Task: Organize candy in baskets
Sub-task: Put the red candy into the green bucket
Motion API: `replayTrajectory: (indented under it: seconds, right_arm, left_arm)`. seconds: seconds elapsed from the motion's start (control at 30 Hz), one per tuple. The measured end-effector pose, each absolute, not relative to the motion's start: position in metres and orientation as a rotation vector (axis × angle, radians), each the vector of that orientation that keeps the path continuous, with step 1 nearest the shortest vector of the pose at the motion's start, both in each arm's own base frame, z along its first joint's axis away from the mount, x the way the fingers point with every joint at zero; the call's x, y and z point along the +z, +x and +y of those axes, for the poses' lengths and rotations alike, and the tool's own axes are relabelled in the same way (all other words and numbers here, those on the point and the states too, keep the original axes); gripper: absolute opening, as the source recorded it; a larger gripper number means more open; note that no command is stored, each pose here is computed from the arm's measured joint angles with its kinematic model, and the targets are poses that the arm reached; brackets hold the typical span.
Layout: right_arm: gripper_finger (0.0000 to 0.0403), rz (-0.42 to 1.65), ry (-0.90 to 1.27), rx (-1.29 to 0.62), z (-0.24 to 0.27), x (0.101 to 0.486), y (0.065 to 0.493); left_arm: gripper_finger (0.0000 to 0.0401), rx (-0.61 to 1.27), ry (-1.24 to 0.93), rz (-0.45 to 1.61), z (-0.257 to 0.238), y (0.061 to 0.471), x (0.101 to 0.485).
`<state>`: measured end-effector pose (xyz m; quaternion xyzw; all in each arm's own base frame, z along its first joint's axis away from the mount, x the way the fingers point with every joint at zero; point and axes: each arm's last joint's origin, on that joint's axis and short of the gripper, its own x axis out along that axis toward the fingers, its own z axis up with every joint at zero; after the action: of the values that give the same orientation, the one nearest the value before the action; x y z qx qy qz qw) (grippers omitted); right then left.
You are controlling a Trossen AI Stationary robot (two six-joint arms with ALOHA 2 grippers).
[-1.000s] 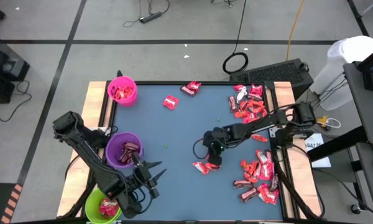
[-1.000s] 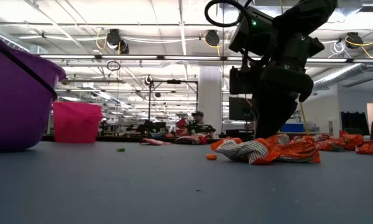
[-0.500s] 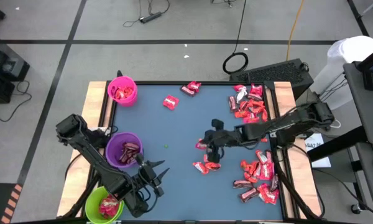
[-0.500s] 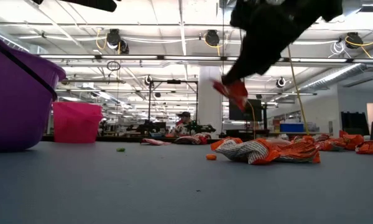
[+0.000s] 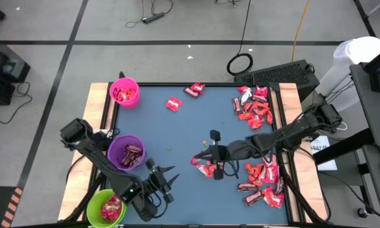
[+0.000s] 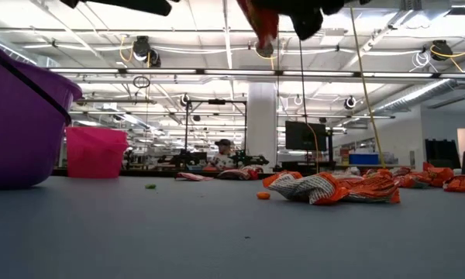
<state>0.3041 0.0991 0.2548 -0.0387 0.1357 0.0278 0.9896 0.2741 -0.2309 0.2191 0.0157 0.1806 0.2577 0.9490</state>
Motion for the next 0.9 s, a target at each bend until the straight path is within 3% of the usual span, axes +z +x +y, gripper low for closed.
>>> replayTrajectory:
  seconds: [0.37, 0.53, 0.9]
  right_arm:
    - [0.0004, 0.171, -0.061, 0.093, 0.111, 0.264, 0.303]
    - [0.0004, 0.127, -0.083, 0.113, 0.117, 0.268, 0.301]
    - [0.0004, 0.074, -0.127, 0.029, 0.124, 0.259, 0.310]
  left_arm:
    - [0.0168, 0.480, 0.153, 0.287, -0.246, 0.301, 0.211]
    - [0.0168, 0.550, 0.199, 0.240, -0.245, 0.302, 0.216]
    - [0.0168, 0.531, 0.108, 0.195, -0.238, 0.317, 0.225]
